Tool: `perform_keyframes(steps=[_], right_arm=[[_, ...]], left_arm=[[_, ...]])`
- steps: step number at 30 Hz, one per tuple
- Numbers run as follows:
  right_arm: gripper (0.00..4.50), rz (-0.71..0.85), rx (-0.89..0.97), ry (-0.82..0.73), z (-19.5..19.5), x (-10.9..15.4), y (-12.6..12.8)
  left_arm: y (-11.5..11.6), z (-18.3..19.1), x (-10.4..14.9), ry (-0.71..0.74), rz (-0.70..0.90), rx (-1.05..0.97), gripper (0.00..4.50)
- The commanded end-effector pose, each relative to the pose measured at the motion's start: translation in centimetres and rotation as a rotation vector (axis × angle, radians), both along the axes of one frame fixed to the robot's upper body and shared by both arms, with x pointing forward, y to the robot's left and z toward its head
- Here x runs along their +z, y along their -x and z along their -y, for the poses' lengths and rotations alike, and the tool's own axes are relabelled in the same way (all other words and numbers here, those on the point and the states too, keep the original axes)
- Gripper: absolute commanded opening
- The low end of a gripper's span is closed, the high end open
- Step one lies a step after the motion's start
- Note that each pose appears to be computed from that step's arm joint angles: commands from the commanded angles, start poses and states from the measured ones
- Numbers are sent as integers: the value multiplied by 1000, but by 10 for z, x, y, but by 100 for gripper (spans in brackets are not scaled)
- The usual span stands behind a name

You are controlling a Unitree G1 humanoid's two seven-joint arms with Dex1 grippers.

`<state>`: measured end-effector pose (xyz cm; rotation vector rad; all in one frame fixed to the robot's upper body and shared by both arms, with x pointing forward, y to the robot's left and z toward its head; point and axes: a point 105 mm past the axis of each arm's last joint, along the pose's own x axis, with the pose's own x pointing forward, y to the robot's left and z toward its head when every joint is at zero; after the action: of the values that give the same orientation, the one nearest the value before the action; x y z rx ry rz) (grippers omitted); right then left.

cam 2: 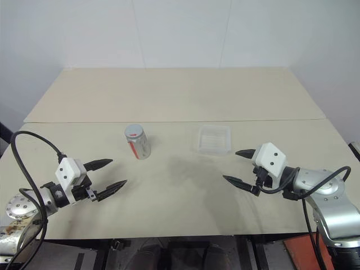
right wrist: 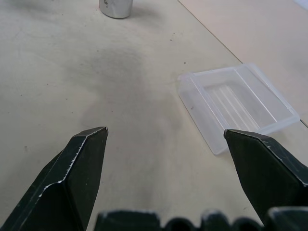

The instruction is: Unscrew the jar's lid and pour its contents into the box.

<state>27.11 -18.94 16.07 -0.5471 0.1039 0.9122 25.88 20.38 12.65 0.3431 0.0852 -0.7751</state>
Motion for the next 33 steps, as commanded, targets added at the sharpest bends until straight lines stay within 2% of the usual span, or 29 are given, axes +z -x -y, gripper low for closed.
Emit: perform_keyframes(steps=[1,9,15,18,23,33], right_arm=[[450,49,16,10,-1,9,1],[450,49,11,8,0,7,1],[450,46,20,-8,-7,6,0],[450,36,21,-15,-9,3,2],[450,33,28,-26,-16,1,3],[450,46,-15,-34,-15,-1,2]], left_arm=[[1,0,13,-1,48,-1,446],[-3,0,18,13,86,9,446],[-24,-7,16,-1,225,169,446],[-25,-2,13,99,262,217,446],[-25,14,8,148,300,221,446],[-43,24,0,193,359,366,446]])
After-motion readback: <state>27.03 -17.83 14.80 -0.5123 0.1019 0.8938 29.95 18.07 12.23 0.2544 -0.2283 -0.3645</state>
